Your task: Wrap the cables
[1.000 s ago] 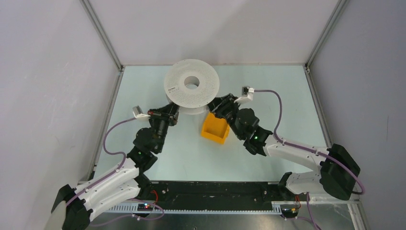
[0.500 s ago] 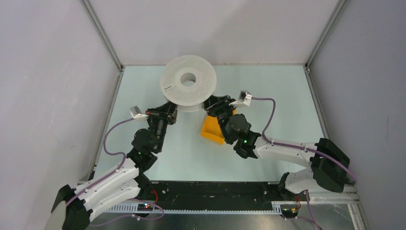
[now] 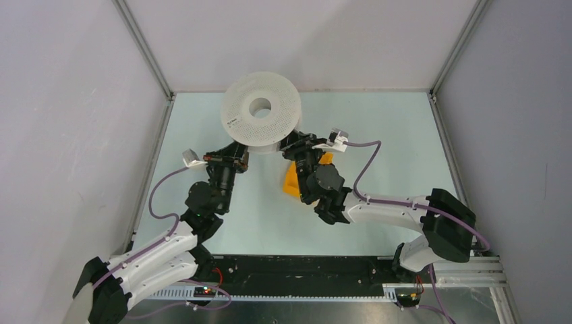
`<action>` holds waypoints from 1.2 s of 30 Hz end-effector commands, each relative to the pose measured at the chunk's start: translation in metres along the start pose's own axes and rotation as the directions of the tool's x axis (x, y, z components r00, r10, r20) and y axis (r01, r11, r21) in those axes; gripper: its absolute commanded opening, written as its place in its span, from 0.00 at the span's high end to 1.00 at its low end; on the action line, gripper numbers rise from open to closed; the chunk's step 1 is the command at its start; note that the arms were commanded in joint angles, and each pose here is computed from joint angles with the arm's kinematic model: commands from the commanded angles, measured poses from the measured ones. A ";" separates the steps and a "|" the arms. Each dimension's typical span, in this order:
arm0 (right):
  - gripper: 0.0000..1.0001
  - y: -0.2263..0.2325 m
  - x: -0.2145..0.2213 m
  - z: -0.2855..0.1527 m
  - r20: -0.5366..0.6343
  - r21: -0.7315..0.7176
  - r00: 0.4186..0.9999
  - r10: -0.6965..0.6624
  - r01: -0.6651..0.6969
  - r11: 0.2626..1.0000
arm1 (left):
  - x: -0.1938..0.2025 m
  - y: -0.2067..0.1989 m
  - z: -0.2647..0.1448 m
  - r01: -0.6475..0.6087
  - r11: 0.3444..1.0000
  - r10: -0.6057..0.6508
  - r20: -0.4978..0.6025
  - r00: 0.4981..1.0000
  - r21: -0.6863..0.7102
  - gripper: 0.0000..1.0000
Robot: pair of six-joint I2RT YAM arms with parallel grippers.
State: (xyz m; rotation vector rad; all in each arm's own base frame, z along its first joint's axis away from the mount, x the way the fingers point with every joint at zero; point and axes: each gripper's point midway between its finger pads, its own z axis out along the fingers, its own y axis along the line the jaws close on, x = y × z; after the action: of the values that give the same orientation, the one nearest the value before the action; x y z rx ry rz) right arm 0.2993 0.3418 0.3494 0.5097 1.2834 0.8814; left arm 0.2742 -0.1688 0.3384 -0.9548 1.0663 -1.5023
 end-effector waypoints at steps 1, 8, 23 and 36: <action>0.66 0.009 0.040 -0.018 -0.118 -0.084 0.974 -0.194 0.185 0.979 | 0.036 -0.043 -0.015 0.083 0.988 -0.056 -0.198 0.978 0.129 1.00; 0.56 0.024 0.031 -0.028 -0.143 -0.195 0.947 -0.287 0.257 0.947 | 0.025 -0.038 -0.016 0.042 0.990 -0.022 -0.152 0.988 0.135 1.00; 0.47 0.014 -0.008 -0.047 -0.165 -0.241 0.909 -0.383 0.340 0.909 | 0.015 -0.028 -0.012 0.004 0.992 0.012 -0.120 0.993 0.125 1.00; 0.42 0.003 -0.023 -0.060 -0.185 -0.259 0.900 -0.396 0.344 0.903 | 0.011 -0.025 -0.010 -0.008 0.993 0.021 -0.102 0.995 0.120 1.00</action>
State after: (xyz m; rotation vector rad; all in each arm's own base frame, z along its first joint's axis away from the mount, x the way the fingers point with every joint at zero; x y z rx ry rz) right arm 0.2482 0.3268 0.3453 0.0124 1.4208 0.7677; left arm 0.2573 -0.1836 0.3434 -0.8233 1.1107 -1.5997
